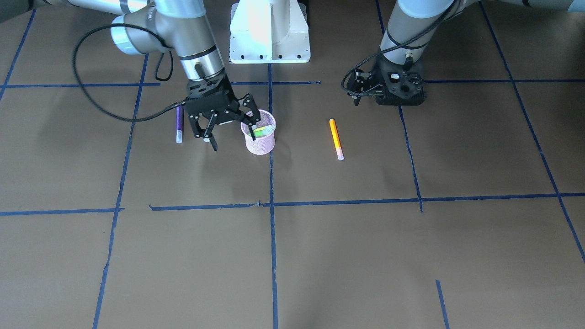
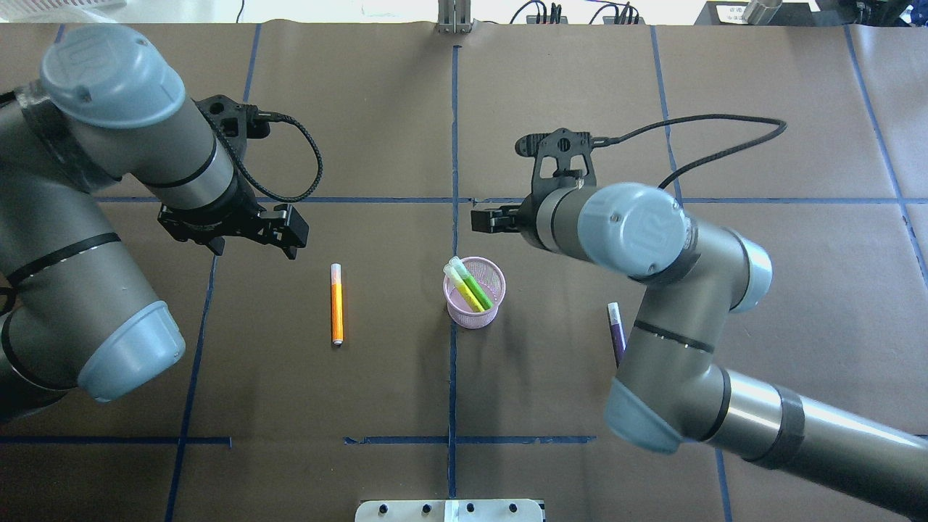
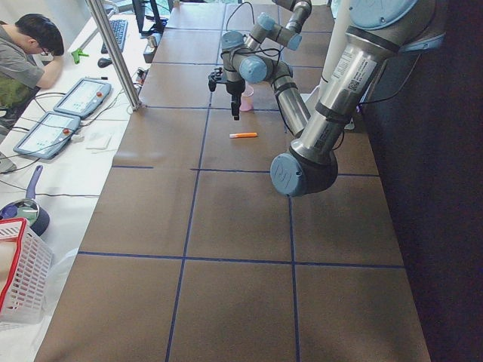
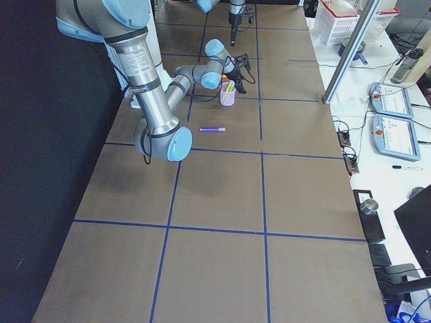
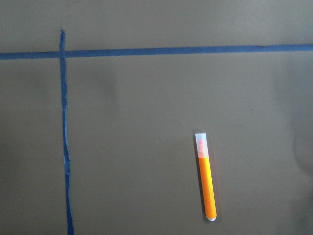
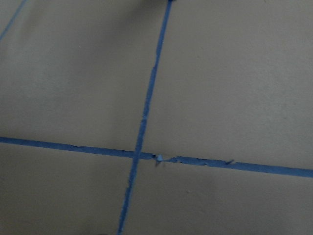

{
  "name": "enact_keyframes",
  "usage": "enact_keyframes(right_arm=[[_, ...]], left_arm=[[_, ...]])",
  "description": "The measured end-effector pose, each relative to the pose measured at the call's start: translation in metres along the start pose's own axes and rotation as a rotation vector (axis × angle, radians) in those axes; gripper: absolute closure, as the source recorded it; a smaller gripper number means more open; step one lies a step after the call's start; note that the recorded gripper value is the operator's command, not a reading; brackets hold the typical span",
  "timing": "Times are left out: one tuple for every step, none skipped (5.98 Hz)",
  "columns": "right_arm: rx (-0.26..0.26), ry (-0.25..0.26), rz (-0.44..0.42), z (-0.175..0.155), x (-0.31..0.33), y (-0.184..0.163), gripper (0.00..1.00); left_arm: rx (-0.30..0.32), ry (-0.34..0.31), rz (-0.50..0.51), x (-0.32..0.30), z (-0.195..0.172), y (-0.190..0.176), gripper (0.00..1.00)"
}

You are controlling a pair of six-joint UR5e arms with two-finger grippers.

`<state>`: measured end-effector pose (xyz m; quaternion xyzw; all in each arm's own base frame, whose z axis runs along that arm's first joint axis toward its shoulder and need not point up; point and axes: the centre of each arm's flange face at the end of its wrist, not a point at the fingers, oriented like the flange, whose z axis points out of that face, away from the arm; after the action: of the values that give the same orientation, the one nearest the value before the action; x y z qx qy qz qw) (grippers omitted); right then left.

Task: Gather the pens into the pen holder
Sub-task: 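Withdraw the right gripper while the left gripper descends and grasps the orange marker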

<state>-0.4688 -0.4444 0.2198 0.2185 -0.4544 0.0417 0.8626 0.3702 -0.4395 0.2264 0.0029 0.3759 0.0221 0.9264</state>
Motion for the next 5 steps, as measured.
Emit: enact_keyframes(right_arm=[[-0.108, 0.04, 0.016, -0.005, 0.025, -0.023, 0.0], [-0.193, 0.081, 0.002, -0.016, 0.052, -0.045, 0.0], [-0.261, 0.095, -0.019, -0.035, 0.083, -0.07, 0.0], [-0.31, 0.084, -0.044, -0.055, 0.116, -0.086, 0.0], [-0.335, 0.075, -0.077, -0.07, 0.146, -0.089, 0.0]], left_arm=[[0.024, -0.012, -0.021, 0.012, 0.02, 0.002, 0.0], [0.052, -0.007, -0.056, 0.024, 0.049, 0.001, 0.02], [0.067, 0.0, -0.086, 0.033, 0.074, -0.002, 0.03], [0.074, -0.009, -0.104, 0.038, 0.096, -0.005, 0.07], [0.074, -0.027, -0.112, 0.043, 0.114, -0.006, 0.13]])
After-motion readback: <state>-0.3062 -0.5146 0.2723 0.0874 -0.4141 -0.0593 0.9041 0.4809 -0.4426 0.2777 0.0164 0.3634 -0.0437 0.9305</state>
